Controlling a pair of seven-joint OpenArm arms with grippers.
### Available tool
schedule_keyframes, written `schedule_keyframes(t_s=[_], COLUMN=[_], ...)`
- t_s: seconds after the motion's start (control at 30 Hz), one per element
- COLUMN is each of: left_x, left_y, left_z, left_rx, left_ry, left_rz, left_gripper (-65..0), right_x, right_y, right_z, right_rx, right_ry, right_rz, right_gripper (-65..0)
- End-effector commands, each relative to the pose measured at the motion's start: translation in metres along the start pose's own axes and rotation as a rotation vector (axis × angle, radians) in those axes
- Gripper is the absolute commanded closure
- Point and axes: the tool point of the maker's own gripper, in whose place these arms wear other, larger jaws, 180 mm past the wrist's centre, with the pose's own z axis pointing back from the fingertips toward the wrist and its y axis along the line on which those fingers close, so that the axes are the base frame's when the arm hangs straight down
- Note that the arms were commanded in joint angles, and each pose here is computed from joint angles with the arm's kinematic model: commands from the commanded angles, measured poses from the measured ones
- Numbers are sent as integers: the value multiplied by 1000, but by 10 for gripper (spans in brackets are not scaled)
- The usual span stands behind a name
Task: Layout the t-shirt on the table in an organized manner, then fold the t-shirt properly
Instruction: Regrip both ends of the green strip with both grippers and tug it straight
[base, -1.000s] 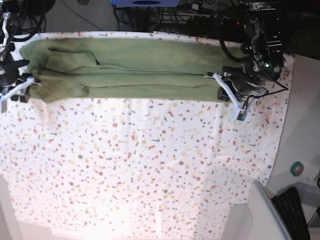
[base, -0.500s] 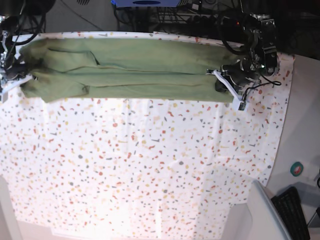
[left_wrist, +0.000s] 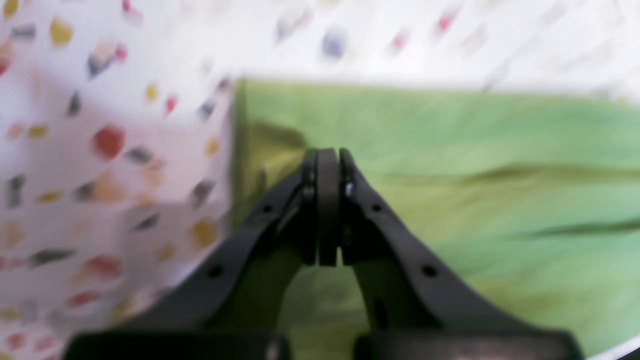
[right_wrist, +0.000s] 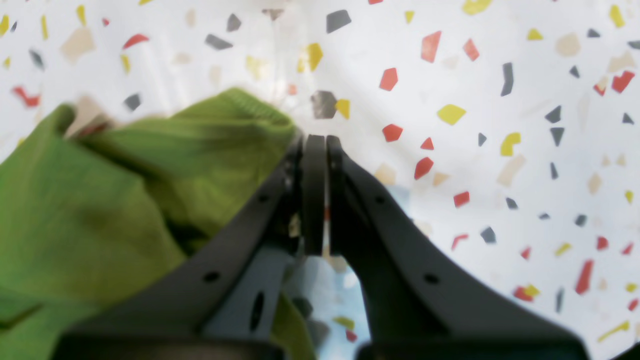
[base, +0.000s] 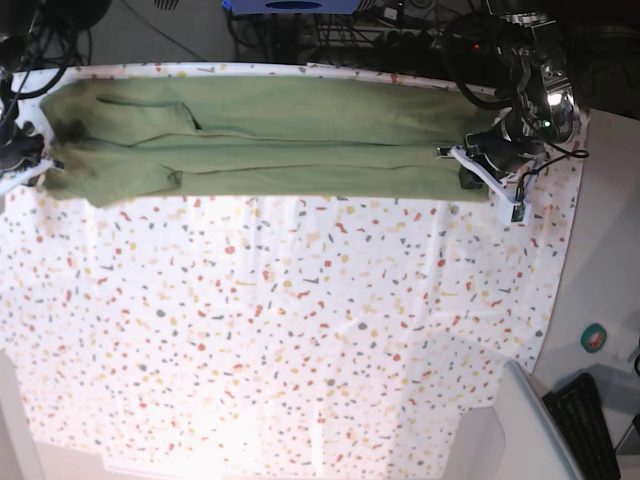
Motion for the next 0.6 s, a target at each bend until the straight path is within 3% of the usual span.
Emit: schedule_keyframes(t_s=[0.0, 0.17, 0.27, 0.33, 0.37, 0.43, 0.47, 0.57], left_x=[12, 16, 19, 23, 22, 26, 27, 29], left_y=[2, 2, 0, -1, 0, 0, 1, 7], left_z=[5, 7, 8, 10, 12, 19, 22, 25], left_rx=[-8, -40, -41, -41, -36, -28, -22, -9], left_ry=[-46, -64, -71, -83, -84, -101, -104, -104], left_rz=[10, 43, 35, 28, 24, 7, 0, -17], left_gripper=[0, 0, 0, 0, 0, 0, 0, 0], right_x=[19, 44, 57, 58, 56, 60, 60, 59], right_y=[-7, 23, 38, 50, 54, 63, 67, 92], right_z=[9, 38, 35, 27, 24, 20, 19, 20], right_rx=[-16, 35, 63, 86, 95, 110, 118, 183], right_ry=[-58, -171, -185, -135, -104, -71, -64, -59], right_rz=[19, 84, 69, 80, 88, 99, 107, 171], right_gripper=[0, 0, 0, 0, -27, -168, -200, -207])
